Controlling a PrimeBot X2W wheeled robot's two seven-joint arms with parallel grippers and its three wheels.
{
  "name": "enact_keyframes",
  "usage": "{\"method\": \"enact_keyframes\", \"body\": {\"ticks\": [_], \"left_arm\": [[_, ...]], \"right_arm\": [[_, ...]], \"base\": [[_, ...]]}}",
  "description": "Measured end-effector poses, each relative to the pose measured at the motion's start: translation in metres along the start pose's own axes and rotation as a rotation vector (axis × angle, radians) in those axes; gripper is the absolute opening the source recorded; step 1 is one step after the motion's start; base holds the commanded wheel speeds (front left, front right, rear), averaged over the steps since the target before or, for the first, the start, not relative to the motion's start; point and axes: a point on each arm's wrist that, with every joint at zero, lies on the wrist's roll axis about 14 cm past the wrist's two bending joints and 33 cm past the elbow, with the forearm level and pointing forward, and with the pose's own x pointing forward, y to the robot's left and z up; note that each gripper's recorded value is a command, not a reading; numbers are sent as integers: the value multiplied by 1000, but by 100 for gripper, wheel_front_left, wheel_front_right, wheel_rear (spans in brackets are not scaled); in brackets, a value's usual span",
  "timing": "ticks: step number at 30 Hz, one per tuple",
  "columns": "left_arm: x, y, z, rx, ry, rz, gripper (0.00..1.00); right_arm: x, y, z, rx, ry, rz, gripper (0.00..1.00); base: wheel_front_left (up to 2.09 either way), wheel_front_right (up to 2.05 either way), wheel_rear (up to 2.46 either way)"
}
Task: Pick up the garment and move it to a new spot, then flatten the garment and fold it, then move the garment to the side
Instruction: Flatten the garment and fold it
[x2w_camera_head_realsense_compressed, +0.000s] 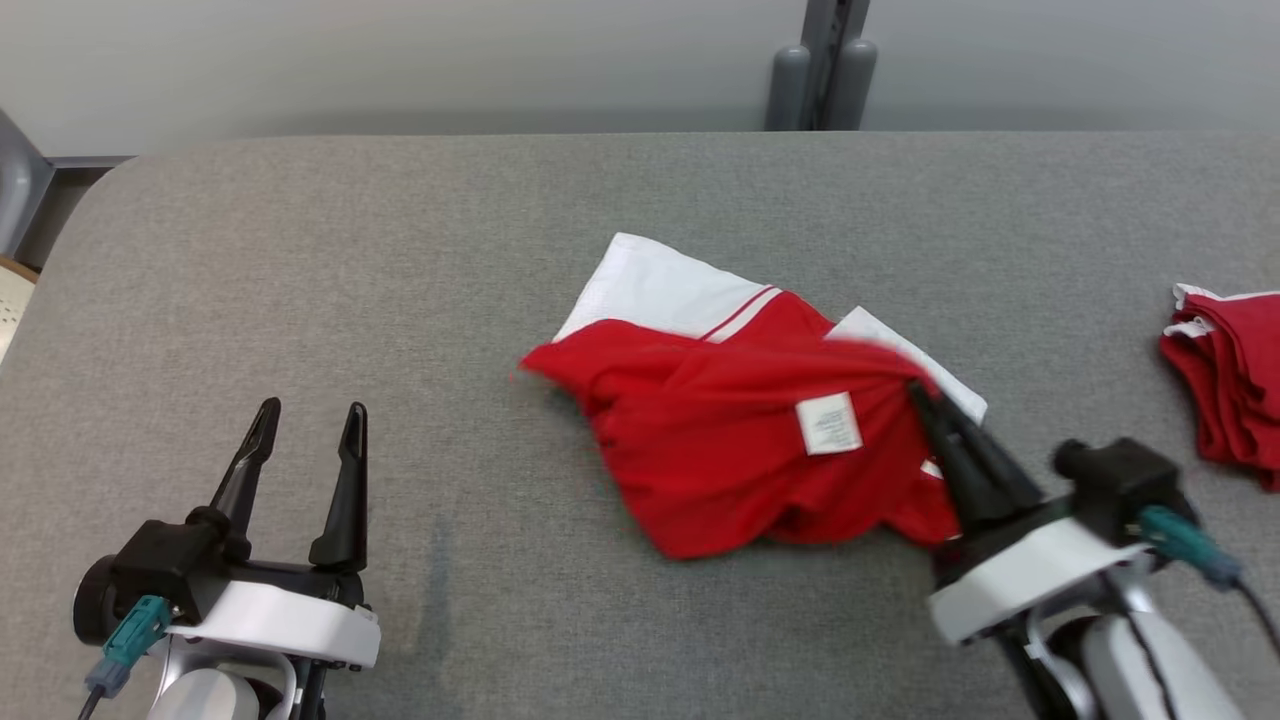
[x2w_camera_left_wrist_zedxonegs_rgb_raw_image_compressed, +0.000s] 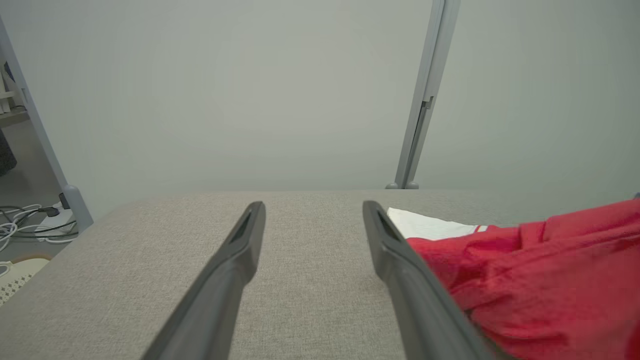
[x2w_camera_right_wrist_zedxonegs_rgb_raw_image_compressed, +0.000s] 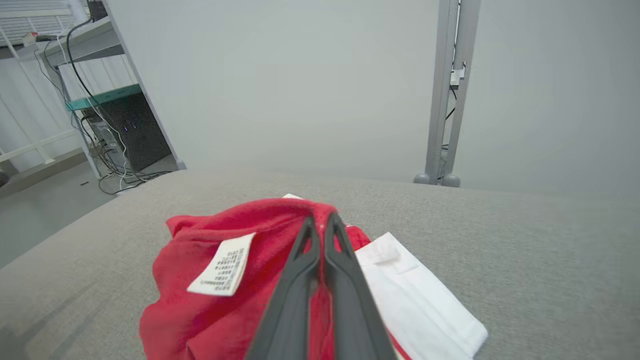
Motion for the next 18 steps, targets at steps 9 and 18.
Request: {"method": "enact_keyframes", "body": {"ticks": [9, 18], "left_arm": [[7, -8, -7, -6, 17, -30, 100], [12, -9, -10, -6, 20, -35, 100]], "right_arm": [[-60, -107, 3, -39, 24, -372, 0], [-124, -137, -97, 118, 310, -562, 0]], "base": [[0, 0, 0], [0, 0, 0]]}}
